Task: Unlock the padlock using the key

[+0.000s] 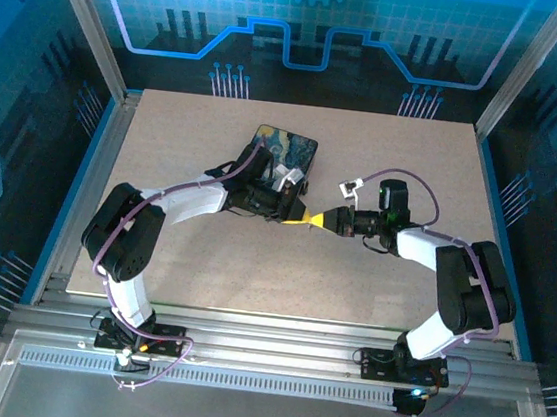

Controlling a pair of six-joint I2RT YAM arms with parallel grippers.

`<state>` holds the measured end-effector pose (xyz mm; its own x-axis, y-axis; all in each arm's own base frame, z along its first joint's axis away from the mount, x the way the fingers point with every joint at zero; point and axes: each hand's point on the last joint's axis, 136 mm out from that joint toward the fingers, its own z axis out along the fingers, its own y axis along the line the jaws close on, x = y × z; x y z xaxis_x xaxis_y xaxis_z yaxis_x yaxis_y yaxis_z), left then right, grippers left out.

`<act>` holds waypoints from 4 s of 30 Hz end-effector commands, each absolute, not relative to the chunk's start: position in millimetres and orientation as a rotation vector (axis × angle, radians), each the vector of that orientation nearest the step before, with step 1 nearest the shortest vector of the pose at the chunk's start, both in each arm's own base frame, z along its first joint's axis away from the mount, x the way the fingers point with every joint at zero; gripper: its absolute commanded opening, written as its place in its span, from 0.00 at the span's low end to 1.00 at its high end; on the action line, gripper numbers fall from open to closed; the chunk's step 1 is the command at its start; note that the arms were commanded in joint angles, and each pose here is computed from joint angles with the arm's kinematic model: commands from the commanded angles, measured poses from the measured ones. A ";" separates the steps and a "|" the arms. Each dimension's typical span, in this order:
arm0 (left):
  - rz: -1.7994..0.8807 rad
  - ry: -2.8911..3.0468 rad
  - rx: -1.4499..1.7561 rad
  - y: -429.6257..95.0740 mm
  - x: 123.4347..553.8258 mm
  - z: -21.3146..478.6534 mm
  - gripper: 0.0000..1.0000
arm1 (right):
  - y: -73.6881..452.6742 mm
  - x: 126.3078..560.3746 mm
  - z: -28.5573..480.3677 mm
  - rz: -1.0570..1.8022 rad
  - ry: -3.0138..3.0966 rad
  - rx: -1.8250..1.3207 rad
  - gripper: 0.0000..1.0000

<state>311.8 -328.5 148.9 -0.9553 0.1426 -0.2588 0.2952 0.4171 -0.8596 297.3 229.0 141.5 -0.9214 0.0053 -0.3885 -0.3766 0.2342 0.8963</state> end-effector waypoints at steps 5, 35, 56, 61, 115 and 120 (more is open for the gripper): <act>-1.504 2.542 0.345 -333.8 335.0 146.4 0.36 | 210.5 316.7 120.4 1.640 2.301 -0.115 0.00; -0.657 2.724 0.027 -278.0 384.4 143.5 0.62 | 163.5 333.9 96.5 1.436 2.431 0.055 0.00; -0.392 2.849 0.087 -310.4 398.4 82.9 0.62 | 109.1 336.3 74.6 1.244 2.510 0.303 0.00; -0.243 2.853 -0.013 -266.2 404.3 75.2 0.62 | 111.1 339.2 73.8 1.252 2.520 0.313 0.00; 0.249 2.466 -0.752 -162.4 480.9 46.0 0.62 | 139.0 346.7 69.3 1.281 2.531 0.182 0.00; 0.250 2.461 -0.729 -164.5 487.6 42.6 0.58 | 140.9 347.5 67.2 1.303 2.531 0.178 0.00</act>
<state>476.5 -165.9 39.2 -0.7159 -0.4631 -0.5226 -0.5490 0.8357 0.0115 343.3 132.7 60.4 -0.9473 0.2663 -0.1783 0.0206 0.6056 0.7955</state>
